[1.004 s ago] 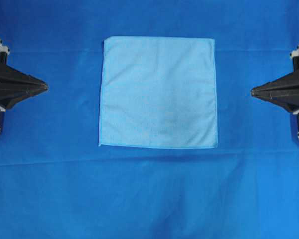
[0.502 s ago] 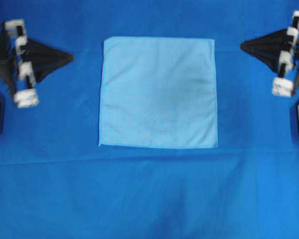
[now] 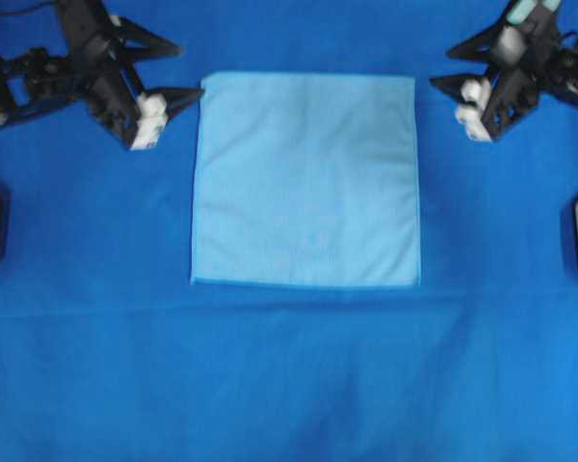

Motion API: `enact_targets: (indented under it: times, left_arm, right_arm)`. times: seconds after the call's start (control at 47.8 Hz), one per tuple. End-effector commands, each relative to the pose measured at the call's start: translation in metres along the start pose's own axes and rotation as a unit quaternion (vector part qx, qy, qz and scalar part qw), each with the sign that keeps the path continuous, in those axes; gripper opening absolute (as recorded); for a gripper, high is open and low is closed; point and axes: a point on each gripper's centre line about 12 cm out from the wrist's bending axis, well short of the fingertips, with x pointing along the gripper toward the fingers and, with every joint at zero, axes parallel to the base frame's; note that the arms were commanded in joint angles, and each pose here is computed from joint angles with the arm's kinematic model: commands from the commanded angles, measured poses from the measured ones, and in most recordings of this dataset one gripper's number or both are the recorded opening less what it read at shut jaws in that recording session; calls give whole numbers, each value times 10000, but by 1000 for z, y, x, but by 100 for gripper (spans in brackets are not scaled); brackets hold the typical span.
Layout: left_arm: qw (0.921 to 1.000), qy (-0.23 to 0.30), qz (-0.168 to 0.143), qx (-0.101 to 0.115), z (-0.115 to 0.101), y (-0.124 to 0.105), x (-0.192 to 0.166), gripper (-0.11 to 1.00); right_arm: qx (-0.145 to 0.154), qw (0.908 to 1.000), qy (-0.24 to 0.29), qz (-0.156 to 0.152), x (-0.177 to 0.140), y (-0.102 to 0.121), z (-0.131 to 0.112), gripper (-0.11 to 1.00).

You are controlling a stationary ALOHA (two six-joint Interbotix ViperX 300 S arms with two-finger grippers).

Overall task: Fold the light blue towel.
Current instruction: 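Move both grippers to the towel's far corners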

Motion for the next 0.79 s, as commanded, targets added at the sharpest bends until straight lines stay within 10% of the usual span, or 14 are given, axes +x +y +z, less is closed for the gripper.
enact_targets:
  times: [0.0, 0.565, 0.774]
  left_arm:
    - [9999, 20, 98, -19, 2, 7, 17, 90]
    - [9962, 773, 390, -122, -55, 32, 75, 82]
    - [9958, 835, 366, -89, -58, 31, 78, 37]
  right_arm:
    - [-95, 9999, 58, -25, 18, -4, 4, 56]
    - [-62, 9976, 681, -63, 82, -17, -31, 54]
    - [-85, 9977, 674, -60, 82, -17, -31, 21]
